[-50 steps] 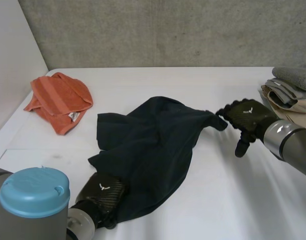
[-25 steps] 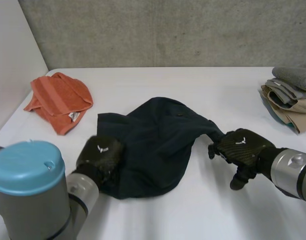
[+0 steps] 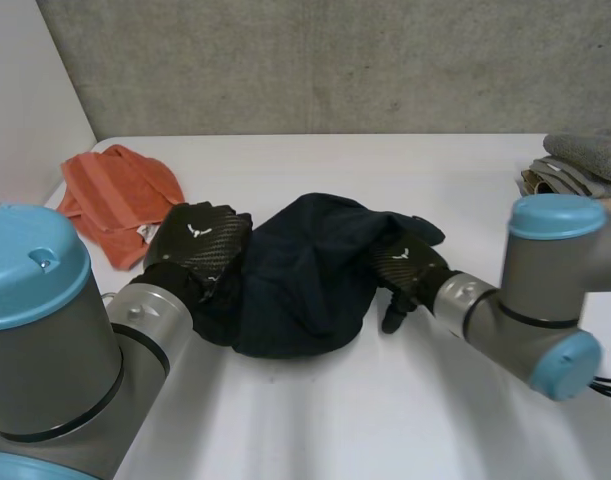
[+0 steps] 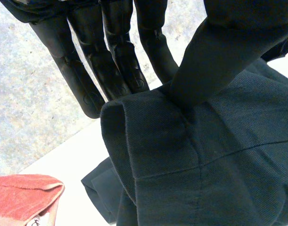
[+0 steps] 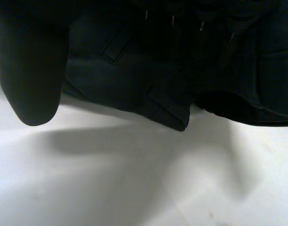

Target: Fold the laundry.

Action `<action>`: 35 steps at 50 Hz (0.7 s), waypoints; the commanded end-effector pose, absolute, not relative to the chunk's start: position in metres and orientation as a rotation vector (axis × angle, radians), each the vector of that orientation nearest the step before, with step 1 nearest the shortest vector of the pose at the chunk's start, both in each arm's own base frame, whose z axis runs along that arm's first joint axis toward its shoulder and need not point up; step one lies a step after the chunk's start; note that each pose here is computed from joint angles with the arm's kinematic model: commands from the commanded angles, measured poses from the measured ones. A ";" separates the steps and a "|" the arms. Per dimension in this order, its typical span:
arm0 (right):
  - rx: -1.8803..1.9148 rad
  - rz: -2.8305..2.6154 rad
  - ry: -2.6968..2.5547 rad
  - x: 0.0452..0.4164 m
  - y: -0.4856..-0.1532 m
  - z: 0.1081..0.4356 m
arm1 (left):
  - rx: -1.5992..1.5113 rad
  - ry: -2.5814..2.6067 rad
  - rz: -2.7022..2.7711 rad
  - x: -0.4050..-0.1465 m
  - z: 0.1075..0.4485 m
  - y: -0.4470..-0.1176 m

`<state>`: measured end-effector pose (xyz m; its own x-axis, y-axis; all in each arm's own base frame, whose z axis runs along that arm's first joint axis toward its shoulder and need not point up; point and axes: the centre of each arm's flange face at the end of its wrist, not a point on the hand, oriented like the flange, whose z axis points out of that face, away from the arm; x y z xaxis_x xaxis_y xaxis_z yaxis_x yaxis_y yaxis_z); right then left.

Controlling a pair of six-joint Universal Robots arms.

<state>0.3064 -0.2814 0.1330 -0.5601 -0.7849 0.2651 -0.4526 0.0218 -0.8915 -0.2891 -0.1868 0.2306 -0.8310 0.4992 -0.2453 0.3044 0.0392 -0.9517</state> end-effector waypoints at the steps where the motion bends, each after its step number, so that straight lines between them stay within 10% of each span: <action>1: -1.302 -1.600 1.969 0.331 -0.289 0.114 | -0.824 -2.139 1.916 -0.289 0.234 -0.191; 9: -1.286 -1.677 1.935 0.340 -0.299 0.116 | -0.781 -2.122 1.963 -0.288 0.244 -0.201; 24: -1.038 -2.353 1.586 0.271 -0.254 0.401 | -0.499 -1.532 2.513 -0.261 0.426 -0.187; 35: -1.009 -2.399 1.583 0.256 -0.239 0.449 | -0.442 -1.283 2.632 -0.256 0.485 -0.176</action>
<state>0.2586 -0.2400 0.4429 -0.7789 -0.4087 0.4756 -0.2554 -0.4859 -0.8359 -0.2503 -0.1709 0.4808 -0.9473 0.2707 -0.1714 -0.0256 -0.5970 -0.8018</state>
